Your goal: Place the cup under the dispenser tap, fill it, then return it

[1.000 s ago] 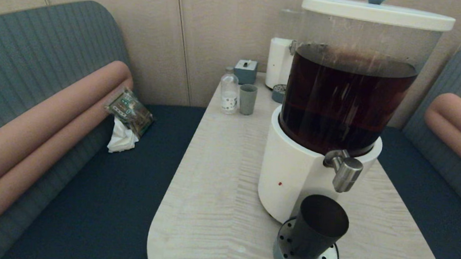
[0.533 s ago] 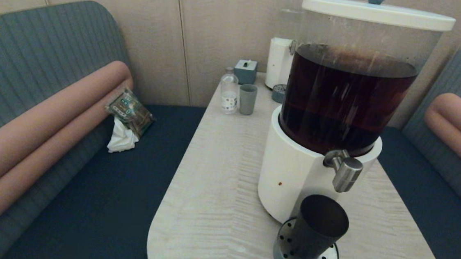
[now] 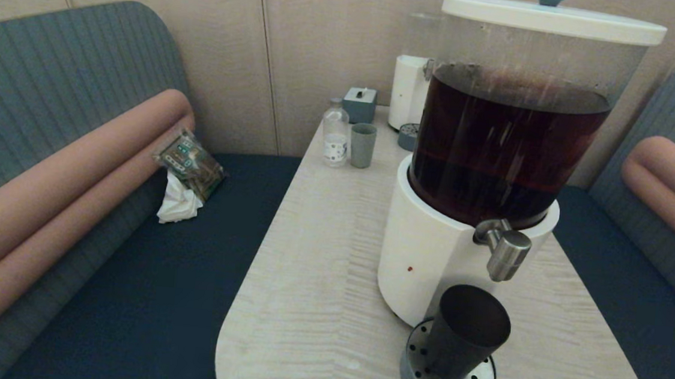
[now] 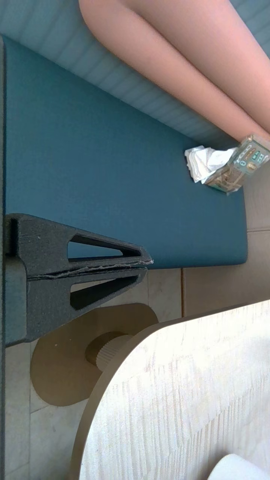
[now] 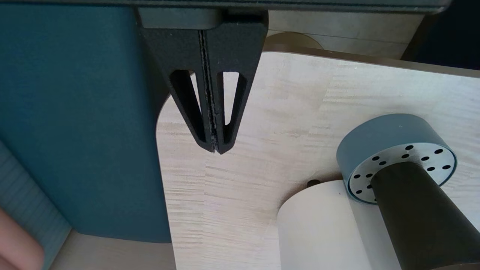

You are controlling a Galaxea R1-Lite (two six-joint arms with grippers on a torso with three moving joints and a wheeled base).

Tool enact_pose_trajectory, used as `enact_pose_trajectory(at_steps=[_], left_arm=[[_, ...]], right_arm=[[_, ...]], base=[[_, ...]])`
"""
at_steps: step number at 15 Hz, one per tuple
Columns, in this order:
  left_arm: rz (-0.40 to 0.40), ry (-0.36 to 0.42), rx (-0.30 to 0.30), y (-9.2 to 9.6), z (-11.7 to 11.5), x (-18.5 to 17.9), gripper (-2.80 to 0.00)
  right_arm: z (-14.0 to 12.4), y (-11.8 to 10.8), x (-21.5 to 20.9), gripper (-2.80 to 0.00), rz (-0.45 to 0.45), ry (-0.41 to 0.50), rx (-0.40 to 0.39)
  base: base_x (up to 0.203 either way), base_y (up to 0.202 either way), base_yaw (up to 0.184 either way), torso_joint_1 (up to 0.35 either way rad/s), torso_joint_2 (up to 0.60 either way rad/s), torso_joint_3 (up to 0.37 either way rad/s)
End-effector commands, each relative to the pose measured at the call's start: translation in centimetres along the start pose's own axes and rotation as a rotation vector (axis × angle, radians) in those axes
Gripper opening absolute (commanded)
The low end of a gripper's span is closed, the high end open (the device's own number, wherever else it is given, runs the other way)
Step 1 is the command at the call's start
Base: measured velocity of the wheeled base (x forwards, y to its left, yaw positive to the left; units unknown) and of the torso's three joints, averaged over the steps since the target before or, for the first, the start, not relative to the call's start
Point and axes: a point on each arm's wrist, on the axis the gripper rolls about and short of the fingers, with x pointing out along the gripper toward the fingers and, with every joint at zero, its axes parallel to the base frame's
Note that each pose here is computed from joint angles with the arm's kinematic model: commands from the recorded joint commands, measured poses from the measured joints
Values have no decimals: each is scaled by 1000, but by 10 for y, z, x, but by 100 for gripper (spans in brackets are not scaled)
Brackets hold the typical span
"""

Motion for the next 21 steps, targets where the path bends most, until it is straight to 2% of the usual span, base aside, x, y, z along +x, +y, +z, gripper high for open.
enact_pose_trajectory(at_steps=[1,16,18,21], left_arm=[[0,1,2,0,0,0,-280],[0,1,0,0,0,0,-280],[0,1,0,0,0,0,-280],[0,1,0,0,0,0,-280]], right_arm=[[-2,0,0,-280,0,3,0],[-1,0,0,-280,-6,0,-3],[19,0,-6,-280,-22,-68,-12],[86,0,-40,-280,-33,-224,-13]], base=[[0,0,0,0,0,0],[0,0,0,0,0,0],[0,0,0,0,0,0],[0,0,0,0,0,0]])
